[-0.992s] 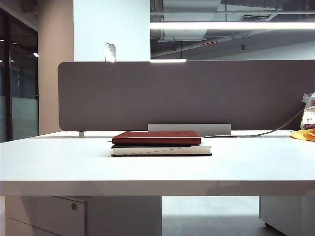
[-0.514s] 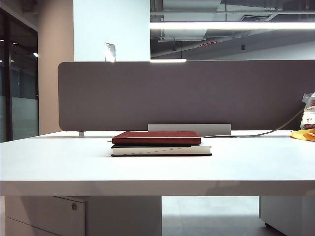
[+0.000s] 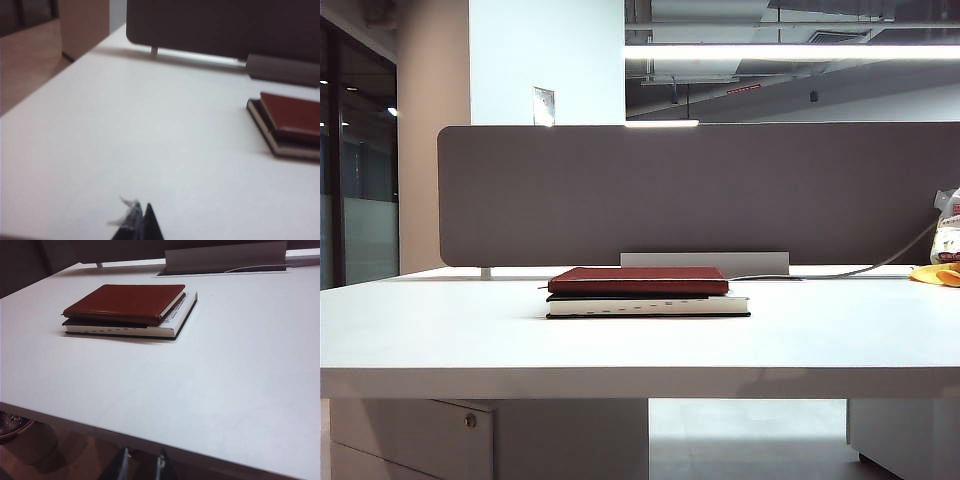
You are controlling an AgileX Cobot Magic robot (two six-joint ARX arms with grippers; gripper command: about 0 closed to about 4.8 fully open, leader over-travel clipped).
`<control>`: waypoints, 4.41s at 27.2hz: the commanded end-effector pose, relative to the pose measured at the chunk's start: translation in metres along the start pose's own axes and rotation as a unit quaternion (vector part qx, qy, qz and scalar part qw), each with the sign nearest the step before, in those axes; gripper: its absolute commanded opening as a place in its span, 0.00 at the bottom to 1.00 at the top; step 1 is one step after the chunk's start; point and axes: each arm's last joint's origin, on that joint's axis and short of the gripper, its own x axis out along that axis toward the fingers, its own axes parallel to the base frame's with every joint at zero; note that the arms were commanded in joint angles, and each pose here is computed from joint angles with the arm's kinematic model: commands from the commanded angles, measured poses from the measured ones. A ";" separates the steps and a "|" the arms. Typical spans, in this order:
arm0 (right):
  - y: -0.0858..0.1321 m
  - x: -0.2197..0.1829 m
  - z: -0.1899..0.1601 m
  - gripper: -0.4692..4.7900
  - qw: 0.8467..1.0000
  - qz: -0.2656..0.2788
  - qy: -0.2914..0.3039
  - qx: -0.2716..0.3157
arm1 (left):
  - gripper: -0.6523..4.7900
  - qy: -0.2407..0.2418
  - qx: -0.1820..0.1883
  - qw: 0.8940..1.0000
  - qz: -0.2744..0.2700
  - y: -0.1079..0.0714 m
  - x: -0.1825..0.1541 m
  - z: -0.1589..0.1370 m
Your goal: Pick up the red book and place it on top of the black book.
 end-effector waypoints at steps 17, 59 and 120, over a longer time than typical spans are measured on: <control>-0.003 0.000 0.000 0.24 0.999 -0.048 -0.009 -0.006 | 0.11 0.077 0.006 0.997 0.007 0.001 -0.001 -0.015; -0.024 -0.006 0.001 0.24 0.978 -0.203 -0.015 -0.040 | 0.11 0.077 0.006 0.997 0.007 0.001 -0.001 -0.015; -0.024 -0.006 0.002 0.24 0.979 -0.201 -0.017 -0.042 | 0.11 0.042 -0.081 0.995 0.041 0.003 0.002 -0.016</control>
